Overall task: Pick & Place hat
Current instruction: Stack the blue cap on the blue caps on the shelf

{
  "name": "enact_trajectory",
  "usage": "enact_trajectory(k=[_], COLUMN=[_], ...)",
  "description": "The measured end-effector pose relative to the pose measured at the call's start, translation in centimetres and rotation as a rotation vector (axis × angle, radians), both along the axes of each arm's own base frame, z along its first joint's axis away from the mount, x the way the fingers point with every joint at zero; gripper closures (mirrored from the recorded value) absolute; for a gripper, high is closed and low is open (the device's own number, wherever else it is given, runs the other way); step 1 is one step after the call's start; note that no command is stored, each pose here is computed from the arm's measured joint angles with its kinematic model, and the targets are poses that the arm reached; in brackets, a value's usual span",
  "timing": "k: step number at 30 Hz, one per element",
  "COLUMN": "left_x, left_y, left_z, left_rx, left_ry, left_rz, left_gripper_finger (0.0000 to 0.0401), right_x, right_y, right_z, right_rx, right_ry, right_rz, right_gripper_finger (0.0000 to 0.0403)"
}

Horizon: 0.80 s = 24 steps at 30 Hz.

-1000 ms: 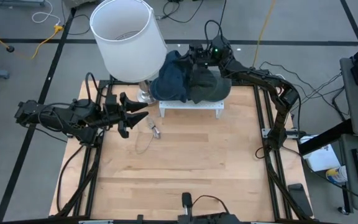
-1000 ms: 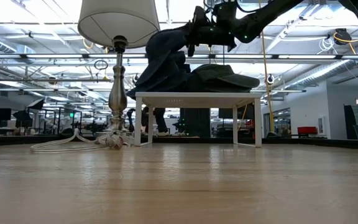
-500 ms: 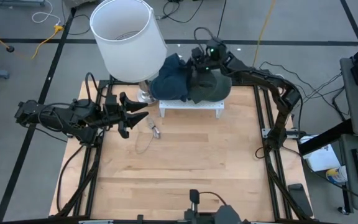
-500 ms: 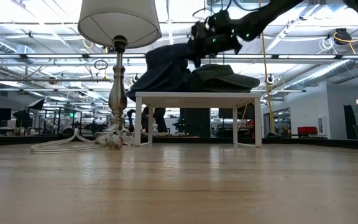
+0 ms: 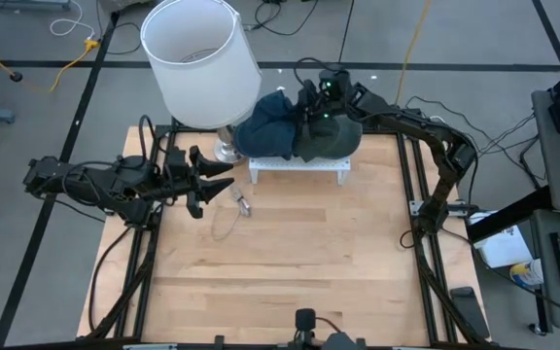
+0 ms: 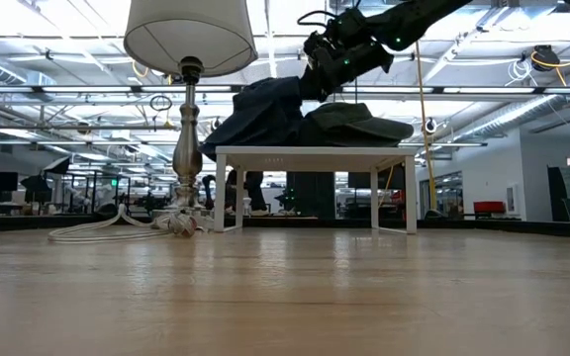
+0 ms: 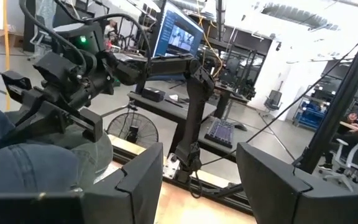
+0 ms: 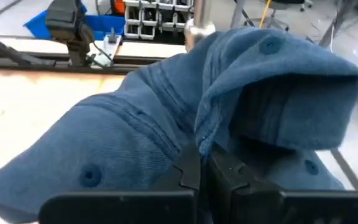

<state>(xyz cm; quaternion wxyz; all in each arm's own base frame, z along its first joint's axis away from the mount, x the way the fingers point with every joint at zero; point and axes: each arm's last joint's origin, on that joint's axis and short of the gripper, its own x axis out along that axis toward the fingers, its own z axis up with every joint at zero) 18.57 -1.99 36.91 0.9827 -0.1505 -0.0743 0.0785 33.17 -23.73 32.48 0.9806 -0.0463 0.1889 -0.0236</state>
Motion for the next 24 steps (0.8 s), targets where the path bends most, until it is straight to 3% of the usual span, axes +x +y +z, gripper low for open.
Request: enact_trajectory(k=[7, 17, 24], left_x=[0.0, 0.0, 0.0], left_y=[0.0, -0.1, -0.1], left_z=[0.0, 0.0, 0.0], left_rx=[-0.009, -0.024, -0.023], left_ry=[-0.002, -0.007, -0.007], left_rz=[-0.002, -0.050, -0.050], left_gripper_finger=[0.0194, 0.0194, 0.0194], right_x=[0.1, -1.3, -2.7], right_y=[0.2, 0.8, 1.7], right_z=[-0.1, 2.1, 5.2], right_rx=[0.004, -0.015, -0.141], right_ry=[0.012, -0.022, -0.096], right_rz=[0.012, -0.008, -0.110], right_gripper_finger=[0.0385, 0.0251, 0.0190])
